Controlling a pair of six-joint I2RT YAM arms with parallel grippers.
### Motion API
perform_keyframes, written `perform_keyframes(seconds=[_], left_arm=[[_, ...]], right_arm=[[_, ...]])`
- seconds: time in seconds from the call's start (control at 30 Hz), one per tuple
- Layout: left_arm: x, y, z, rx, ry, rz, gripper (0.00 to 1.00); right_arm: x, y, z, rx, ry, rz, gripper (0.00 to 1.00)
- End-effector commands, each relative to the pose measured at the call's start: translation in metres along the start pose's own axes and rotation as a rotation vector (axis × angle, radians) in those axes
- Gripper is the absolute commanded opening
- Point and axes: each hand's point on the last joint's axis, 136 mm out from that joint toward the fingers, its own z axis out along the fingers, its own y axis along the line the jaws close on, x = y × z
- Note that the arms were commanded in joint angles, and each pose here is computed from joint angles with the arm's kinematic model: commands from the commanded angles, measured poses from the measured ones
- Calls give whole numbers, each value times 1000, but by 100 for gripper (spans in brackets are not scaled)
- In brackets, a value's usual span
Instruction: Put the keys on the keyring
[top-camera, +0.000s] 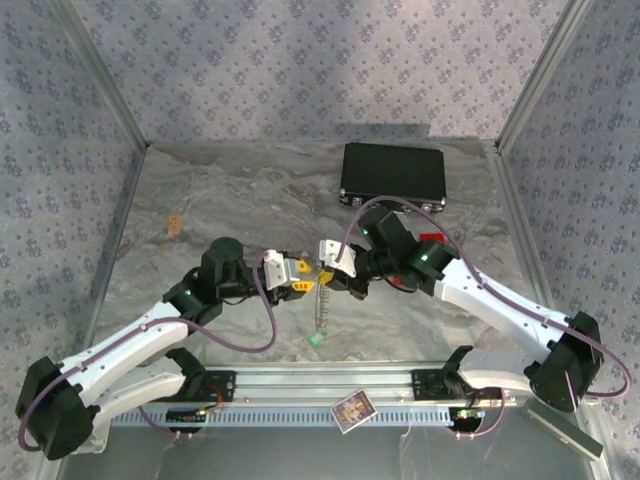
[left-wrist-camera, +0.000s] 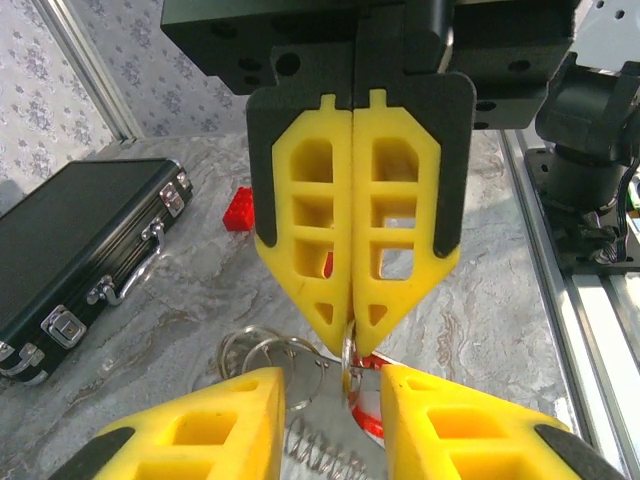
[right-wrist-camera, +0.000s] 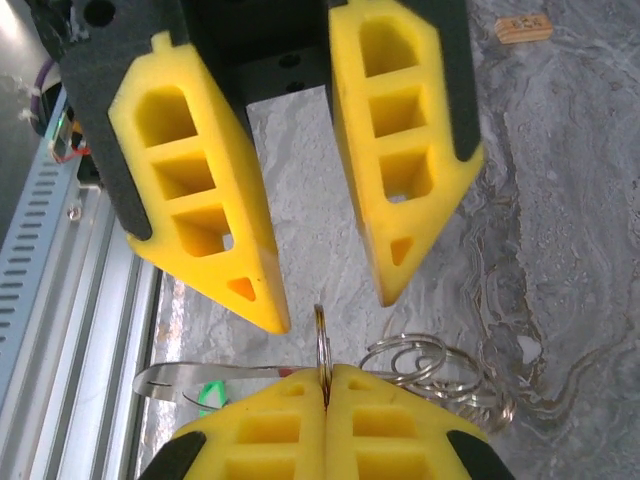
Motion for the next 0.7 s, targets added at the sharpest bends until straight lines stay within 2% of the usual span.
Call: perform_keyframes(seconds=[0.0, 0.23, 0.43, 0.47, 0.6, 0.67], left_arm=[[-6, -5, 1, 39, 0, 20, 28], [-7, -6, 4, 60, -4, 16, 21], [-8, -7, 3, 61, -10, 25, 0], [-7, -8, 3, 62, -10, 25, 0], [-10, -9, 1, 55, -44, 22, 0], [-12, -9, 2, 49, -86, 13, 0]], right_arm=[[-3, 2, -4, 4, 56, -64, 0], [-16, 5, 2, -11, 49, -101, 0], [-17, 6, 3, -16, 46, -90, 0], [-17, 6, 1, -10, 35, -79, 3], [-11, 3, -8, 3, -28, -13, 25], [-2, 5, -8, -11, -32, 16, 28]])
